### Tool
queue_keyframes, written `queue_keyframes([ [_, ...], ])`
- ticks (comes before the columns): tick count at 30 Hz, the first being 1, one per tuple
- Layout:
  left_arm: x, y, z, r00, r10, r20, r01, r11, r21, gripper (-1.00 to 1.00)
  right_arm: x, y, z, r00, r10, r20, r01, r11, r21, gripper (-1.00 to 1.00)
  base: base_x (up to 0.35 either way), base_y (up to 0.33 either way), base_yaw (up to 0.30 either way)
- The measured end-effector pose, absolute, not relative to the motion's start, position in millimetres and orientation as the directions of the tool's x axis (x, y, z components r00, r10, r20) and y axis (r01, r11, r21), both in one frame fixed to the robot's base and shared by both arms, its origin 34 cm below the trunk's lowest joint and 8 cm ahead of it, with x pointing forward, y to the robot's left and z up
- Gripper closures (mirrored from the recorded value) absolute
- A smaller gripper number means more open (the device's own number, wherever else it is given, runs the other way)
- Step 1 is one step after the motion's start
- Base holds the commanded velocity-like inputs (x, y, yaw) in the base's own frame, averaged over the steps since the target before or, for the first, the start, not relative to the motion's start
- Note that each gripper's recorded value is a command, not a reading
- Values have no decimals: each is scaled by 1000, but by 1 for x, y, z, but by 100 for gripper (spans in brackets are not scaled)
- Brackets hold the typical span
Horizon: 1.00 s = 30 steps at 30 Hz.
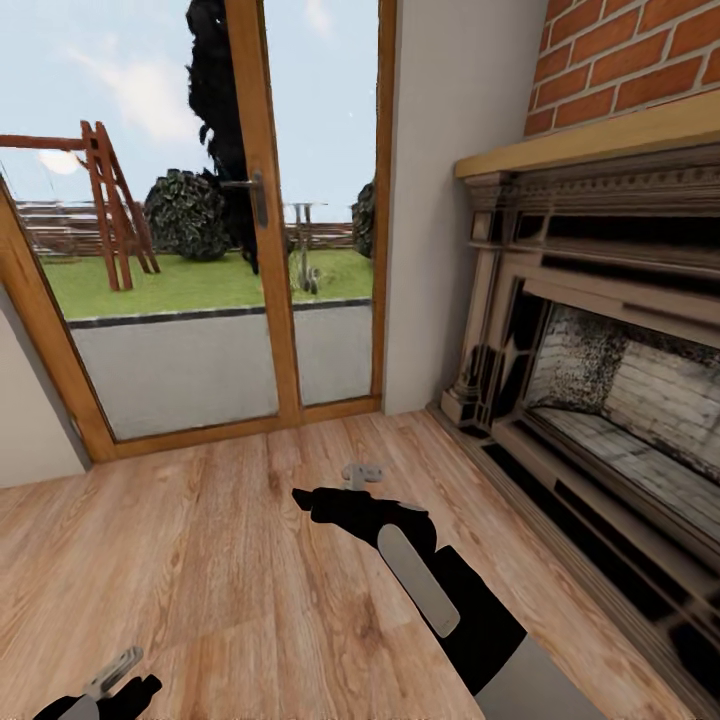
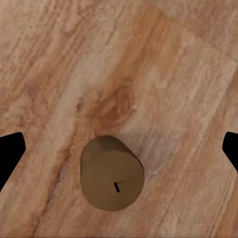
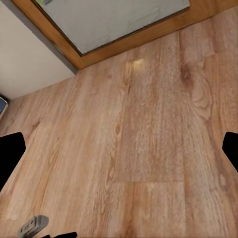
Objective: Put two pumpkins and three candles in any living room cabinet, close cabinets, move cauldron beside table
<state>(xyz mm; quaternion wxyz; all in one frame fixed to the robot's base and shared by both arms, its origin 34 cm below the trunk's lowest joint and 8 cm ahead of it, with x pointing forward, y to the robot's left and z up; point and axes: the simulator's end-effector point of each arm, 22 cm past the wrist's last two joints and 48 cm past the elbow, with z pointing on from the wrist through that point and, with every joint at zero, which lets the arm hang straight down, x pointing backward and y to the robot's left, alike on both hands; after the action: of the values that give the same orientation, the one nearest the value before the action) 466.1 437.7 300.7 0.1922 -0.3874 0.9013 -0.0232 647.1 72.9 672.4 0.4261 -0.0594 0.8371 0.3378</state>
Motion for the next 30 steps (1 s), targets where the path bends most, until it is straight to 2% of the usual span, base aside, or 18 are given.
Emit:
queue_keyframes([
  [14, 463, 437, 286, -626, -707, -329, -687, 700, -196, -100, 641, 78, 660, -630, 189, -754, -408, 745, 528, -100, -2, 0, 1],
  [30, 464, 437, 286, -625, -708, -330, -686, 699, -202, -100, 639, 82, 661, -631, 188, -752, -415, 738, 533, -100, -110, 43, 0],
])
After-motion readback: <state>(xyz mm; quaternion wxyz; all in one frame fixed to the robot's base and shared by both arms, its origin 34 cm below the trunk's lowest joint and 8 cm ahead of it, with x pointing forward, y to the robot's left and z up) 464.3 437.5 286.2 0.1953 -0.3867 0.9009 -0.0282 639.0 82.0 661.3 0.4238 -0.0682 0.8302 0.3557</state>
